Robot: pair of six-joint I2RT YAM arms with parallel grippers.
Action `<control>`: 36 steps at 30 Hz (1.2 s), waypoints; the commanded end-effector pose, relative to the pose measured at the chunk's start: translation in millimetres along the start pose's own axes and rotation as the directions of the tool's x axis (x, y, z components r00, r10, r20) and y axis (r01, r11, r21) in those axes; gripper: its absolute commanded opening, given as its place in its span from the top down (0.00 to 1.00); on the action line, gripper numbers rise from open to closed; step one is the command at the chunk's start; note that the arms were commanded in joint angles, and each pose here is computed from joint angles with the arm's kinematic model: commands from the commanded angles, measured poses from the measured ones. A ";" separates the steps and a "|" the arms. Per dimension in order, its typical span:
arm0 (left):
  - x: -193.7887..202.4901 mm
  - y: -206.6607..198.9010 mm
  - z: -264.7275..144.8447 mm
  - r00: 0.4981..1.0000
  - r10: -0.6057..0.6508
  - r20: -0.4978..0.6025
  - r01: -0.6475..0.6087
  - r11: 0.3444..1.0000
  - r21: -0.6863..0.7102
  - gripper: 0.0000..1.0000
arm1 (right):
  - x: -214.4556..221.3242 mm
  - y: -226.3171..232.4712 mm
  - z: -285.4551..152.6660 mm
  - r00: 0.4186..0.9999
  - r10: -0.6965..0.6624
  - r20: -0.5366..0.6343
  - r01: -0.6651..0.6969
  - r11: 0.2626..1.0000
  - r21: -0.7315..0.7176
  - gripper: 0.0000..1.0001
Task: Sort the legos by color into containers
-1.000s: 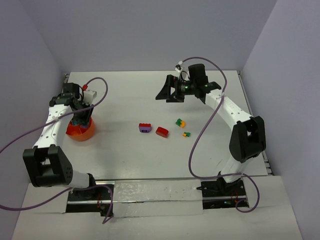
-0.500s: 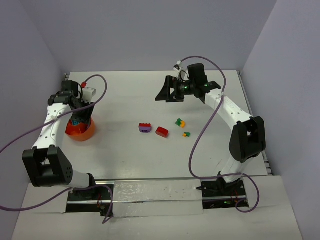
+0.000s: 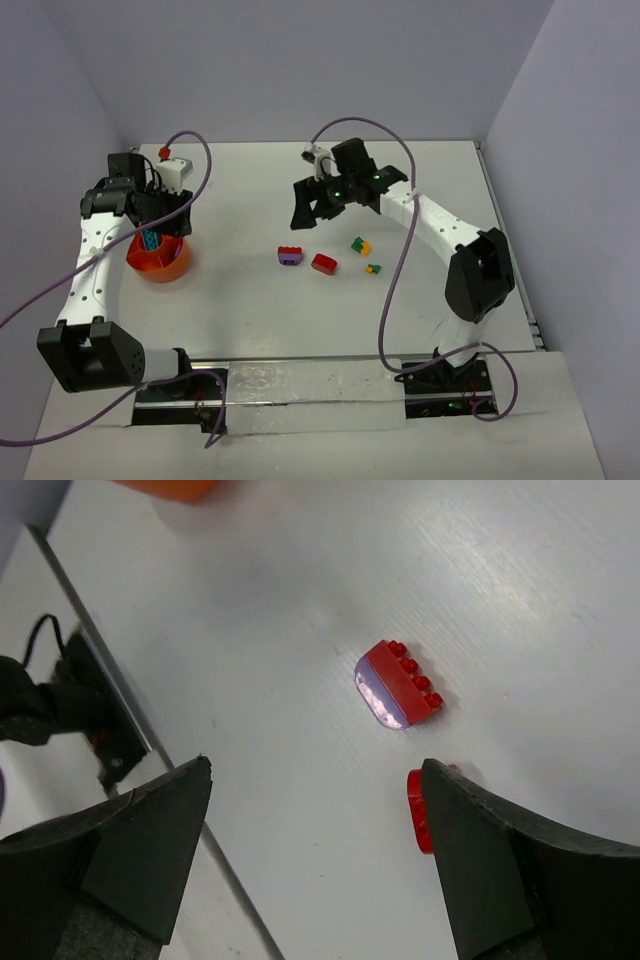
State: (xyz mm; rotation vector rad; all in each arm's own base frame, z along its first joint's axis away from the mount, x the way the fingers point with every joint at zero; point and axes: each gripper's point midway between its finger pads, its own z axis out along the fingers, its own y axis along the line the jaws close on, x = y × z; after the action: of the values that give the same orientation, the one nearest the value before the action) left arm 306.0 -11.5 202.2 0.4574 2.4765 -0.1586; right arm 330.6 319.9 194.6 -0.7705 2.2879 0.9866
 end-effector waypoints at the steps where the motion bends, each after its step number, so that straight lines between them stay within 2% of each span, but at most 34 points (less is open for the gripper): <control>1: -21.5 -29.4 -20.9 0.990 0.027 0.141 -0.045 0.991 0.129 0.44 | 1.9 -8.1 8.2 0.993 -0.112 -0.033 0.115 0.988 0.100 0.10; 4: -27.1 -39.4 -22.3 0.981 -0.001 0.193 -0.033 0.984 0.173 0.44 | 5.4 -11.7 16.6 0.992 -0.109 -0.058 0.116 0.986 0.119 0.11; 14: -38.6 -65.4 -29.9 0.963 -0.025 0.267 -0.061 0.950 0.308 0.44 | 14.6 -41.3 56.2 0.933 -0.295 -0.206 0.331 0.928 0.170 0.12; 18: -44.0 -77.5 -35.7 0.949 -0.046 0.313 -0.074 0.929 0.362 0.43 | 22.7 -43.0 71.9 0.895 -0.360 -0.265 0.402 0.907 0.127 0.17; 27: -43.6 -91.3 -34.7 0.946 -0.087 0.311 -0.065 0.893 0.446 0.41 | 51.2 -35.7 99.4 0.778 -0.501 -0.379 0.535 0.845 -0.017 0.22; 36: -44.6 -93.8 -34.6 0.940 -0.107 0.325 -0.057 0.888 0.457 0.39 | 78.1 -43.7 119.6 0.718 -0.524 -0.459 0.544 0.833 -0.101 0.22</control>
State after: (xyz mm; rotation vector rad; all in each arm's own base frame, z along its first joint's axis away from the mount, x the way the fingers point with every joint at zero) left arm 284.5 -99.0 241.7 0.5206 2.1700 -0.7694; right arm 336.4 364.1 56.3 -1.6116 2.2395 0.5109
